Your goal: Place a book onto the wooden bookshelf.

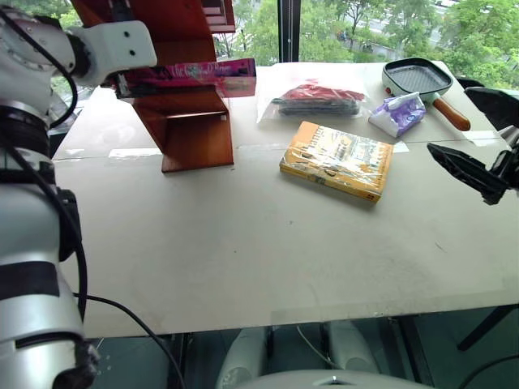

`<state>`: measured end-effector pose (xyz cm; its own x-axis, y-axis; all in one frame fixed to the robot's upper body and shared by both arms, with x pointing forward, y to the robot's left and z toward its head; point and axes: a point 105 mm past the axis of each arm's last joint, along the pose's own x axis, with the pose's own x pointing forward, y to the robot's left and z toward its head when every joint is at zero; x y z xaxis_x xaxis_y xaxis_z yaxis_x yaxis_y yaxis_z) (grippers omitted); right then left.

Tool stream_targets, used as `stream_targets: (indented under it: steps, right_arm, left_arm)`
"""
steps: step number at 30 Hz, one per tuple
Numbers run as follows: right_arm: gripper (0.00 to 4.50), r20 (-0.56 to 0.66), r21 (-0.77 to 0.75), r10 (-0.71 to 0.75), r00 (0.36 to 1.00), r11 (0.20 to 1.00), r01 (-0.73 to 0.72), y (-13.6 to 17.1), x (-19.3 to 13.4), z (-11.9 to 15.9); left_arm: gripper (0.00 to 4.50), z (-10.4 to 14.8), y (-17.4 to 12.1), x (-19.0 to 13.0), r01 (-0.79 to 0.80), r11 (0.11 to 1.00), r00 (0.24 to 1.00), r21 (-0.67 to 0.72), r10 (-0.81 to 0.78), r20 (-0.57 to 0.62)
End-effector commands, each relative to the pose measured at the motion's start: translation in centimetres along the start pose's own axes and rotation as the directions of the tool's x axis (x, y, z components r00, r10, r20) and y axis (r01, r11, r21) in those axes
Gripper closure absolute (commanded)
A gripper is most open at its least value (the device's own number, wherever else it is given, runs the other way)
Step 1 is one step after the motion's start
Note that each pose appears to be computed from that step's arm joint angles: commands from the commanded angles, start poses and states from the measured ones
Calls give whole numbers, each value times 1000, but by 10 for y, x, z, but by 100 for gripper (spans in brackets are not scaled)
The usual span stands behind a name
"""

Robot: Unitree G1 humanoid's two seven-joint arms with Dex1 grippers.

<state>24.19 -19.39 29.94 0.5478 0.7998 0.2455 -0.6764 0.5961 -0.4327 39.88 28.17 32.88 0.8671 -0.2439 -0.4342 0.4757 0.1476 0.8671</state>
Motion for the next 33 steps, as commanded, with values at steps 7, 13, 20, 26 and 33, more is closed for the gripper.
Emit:
stream_targets:
  steps: [7,13,20,26,33]
  right_arm:
    - [0,55,-25,19,998,1000,-18,-7,0,17]
    - [0,106,9,0,994,1000,-1,-14,1,21]
    - [0,96,40,-29,995,999,26,-17,-3,21]
    - [0,-99,167,-126,987,976,141,-7,-43,-22]
    - [0,-473,185,-186,861,935,303,20,-120,-75]
  left_arm:
    - [24,84,-11,-80,93,964,885,-247,33,464]
    - [24,161,-47,-109,409,852,630,-326,-5,777]
    - [24,182,-111,-56,440,765,552,-471,183,813]
    - [24,141,-185,-9,489,660,669,-571,136,730]
    - [24,65,-226,2,460,536,803,-708,88,589]
